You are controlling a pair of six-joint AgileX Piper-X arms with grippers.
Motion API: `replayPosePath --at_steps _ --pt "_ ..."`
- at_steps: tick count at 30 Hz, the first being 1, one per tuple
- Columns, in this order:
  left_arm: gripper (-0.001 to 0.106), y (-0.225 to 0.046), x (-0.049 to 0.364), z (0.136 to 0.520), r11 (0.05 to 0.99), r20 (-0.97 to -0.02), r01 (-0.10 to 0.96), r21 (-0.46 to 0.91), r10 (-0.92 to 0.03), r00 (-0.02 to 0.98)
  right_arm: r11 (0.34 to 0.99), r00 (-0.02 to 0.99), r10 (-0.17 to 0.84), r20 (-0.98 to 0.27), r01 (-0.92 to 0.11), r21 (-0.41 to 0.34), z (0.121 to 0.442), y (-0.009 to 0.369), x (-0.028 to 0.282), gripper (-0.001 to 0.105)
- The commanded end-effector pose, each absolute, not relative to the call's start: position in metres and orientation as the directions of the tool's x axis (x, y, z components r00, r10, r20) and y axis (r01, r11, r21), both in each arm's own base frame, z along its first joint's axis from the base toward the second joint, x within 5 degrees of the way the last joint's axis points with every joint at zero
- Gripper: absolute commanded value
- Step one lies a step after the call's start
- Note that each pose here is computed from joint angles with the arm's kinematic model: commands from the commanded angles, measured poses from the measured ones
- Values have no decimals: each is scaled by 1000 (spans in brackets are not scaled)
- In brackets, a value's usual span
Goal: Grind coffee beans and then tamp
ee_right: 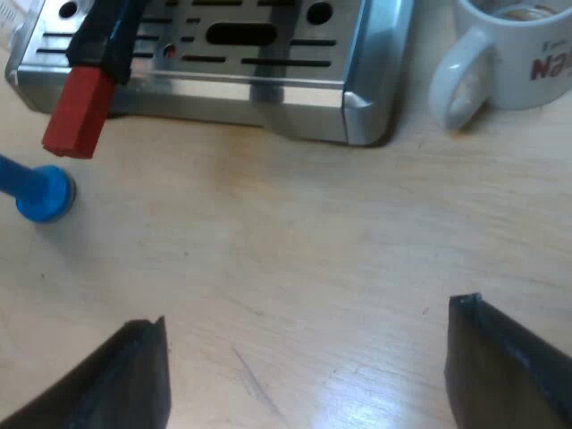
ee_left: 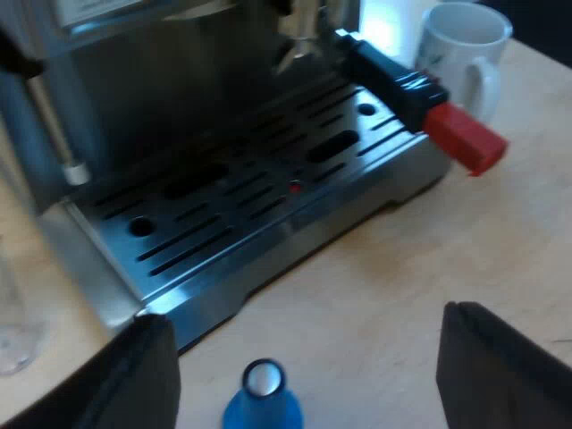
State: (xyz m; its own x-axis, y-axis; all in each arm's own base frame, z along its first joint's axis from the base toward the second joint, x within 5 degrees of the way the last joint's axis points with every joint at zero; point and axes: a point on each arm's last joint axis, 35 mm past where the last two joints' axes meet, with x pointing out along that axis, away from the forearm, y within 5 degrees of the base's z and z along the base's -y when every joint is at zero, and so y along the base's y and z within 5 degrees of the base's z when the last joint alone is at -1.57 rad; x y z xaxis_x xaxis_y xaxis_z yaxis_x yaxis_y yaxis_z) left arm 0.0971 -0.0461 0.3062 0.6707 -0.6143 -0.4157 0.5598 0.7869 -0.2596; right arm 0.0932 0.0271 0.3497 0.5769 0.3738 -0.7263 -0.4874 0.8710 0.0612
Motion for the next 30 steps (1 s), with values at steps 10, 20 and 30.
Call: replayPosePath --at_steps 10,20,30 --pt "63 -62 120 307 653 -346 701 -287 -753 560 841 532 368 -763 -540 29 351 78 121 66" --pt "63 -64 121 280 633 -375 705 -320 -768 519 836 559 374 -740 -549 9 337 143 133 66" --pt "63 -64 121 264 636 -400 698 -329 -763 507 869 534 359 -765 -491 65 321 174 153 66"
